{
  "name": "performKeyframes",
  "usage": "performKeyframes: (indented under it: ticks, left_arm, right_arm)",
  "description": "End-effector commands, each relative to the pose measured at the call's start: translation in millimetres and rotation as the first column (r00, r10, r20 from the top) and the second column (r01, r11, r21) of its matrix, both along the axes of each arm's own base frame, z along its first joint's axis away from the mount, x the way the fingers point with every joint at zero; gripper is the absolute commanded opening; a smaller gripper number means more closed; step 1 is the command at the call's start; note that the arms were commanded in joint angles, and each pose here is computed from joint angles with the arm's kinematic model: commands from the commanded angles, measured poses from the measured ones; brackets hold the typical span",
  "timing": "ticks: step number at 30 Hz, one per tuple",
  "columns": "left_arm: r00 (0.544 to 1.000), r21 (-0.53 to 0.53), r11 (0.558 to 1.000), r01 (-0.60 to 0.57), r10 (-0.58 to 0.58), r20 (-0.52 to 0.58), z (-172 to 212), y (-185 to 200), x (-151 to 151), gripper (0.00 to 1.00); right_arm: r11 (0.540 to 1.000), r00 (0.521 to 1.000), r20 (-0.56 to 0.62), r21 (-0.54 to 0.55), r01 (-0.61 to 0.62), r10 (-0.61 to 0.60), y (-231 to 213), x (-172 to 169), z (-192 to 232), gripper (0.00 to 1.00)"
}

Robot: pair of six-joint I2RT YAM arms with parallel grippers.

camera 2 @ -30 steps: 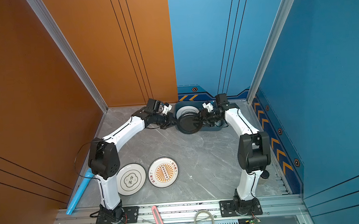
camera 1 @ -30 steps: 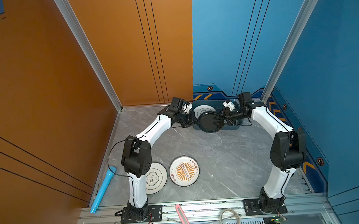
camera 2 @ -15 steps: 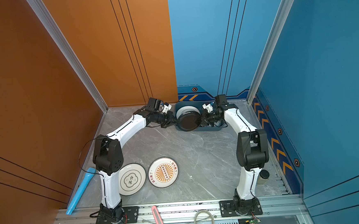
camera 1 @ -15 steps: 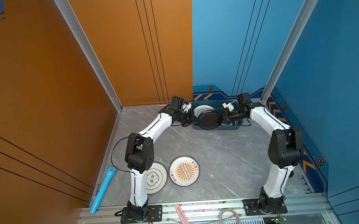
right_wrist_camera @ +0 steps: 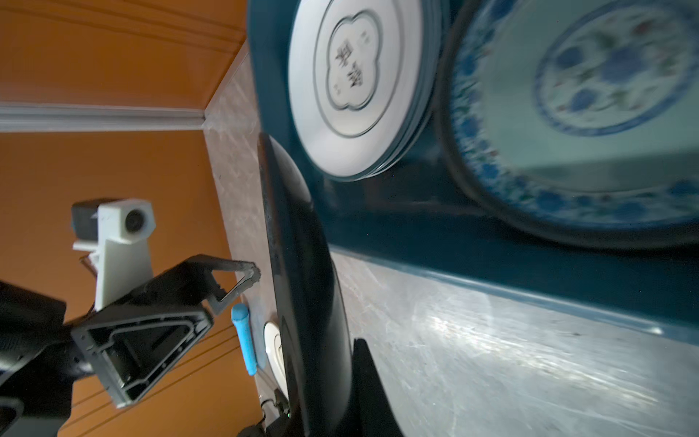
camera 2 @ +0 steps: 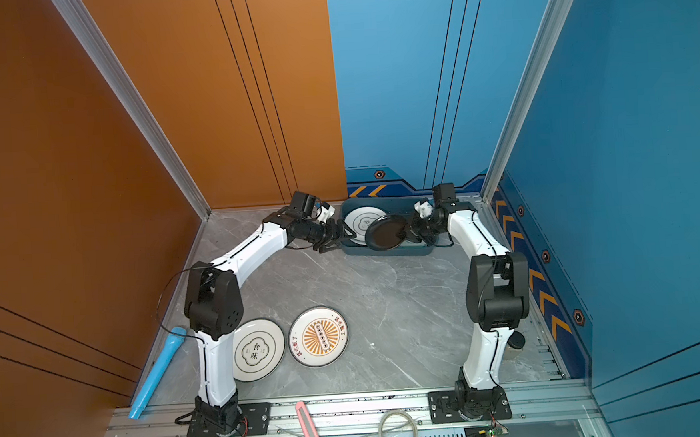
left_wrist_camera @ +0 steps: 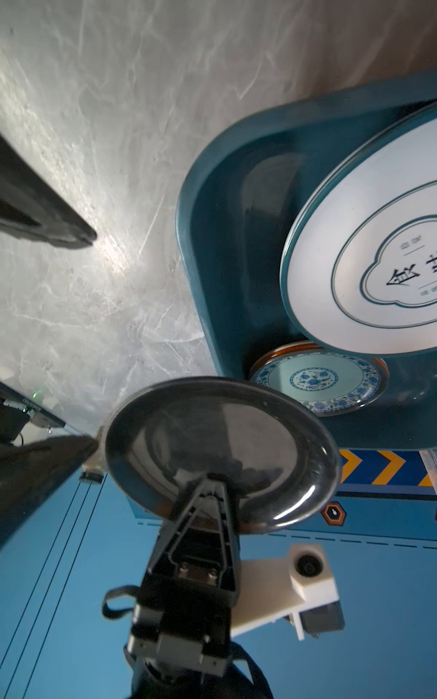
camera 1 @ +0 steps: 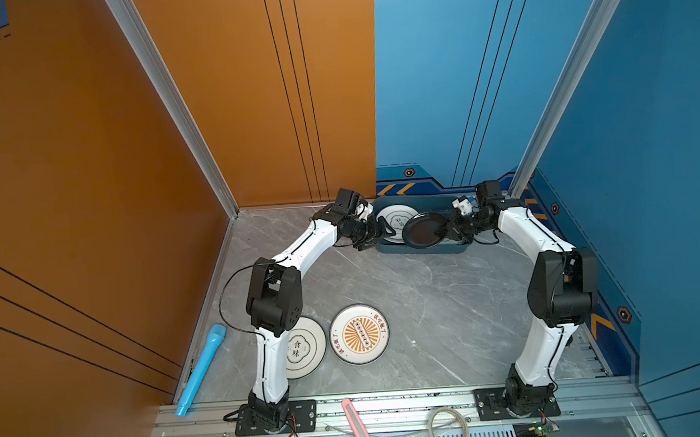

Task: Place the plates into the plastic bin on the countertop
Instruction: 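Lower the black plate into the teal bin with the right gripper while left withdraws, then open the right gripper to release the black plate in the bin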

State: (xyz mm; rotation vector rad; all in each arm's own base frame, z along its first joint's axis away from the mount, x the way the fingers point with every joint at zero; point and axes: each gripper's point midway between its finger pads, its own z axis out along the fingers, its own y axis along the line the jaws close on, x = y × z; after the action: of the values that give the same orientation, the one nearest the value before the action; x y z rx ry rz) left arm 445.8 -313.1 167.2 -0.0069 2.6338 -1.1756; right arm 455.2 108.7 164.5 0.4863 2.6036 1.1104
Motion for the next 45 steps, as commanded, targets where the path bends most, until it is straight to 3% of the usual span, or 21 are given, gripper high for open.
performKeyframes:
  ticks: [1, 8, 15, 23, 29, 37, 45]
  left_arm:
    - [0.993, 0.077, 0.996, -0.043, 0.034, 0.110, 29, 22, -5, 0.97]
    - [0.963, 0.162, 0.967, -0.196, 0.159, 0.217, 53, 69, -11, 0.98]
    - [0.932, 0.087, 0.943, -0.322, 0.299, 0.205, 50, 114, -21, 0.98]
    - [0.936, 0.209, 0.923, -0.324, 0.281, 0.212, 40, 144, -51, 0.98]
    - [0.934, 0.215, 0.915, -0.340, 0.301, 0.194, 35, 157, -66, 0.98]
    - [0.934, 0.209, 0.916, -0.342, 0.307, 0.183, 33, 160, -67, 0.98]
    - [0.936, 0.205, 0.919, -0.335, 0.302, 0.179, 32, 157, -63, 0.98]
  right_arm:
    - [0.990, 0.994, -0.039, -0.095, 0.102, -0.106, -31, 7, -2, 0.00]
    - [0.967, 0.984, -0.066, -0.211, 0.146, -0.163, -59, 20, -14, 0.00]
    - [0.950, 0.979, -0.080, -0.269, 0.158, -0.186, -70, 39, -24, 0.00]
    - [0.935, 0.971, -0.133, -0.323, 0.145, -0.197, -78, 45, -51, 0.00]
    - [0.932, 0.967, -0.163, -0.338, 0.130, -0.194, -79, 41, -64, 0.00]
    - [0.917, 0.959, -0.199, -0.382, 0.116, -0.204, -87, 31, -72, 0.27]
    - [0.904, 0.955, -0.195, -0.407, 0.127, -0.222, -100, 26, -64, 0.36]
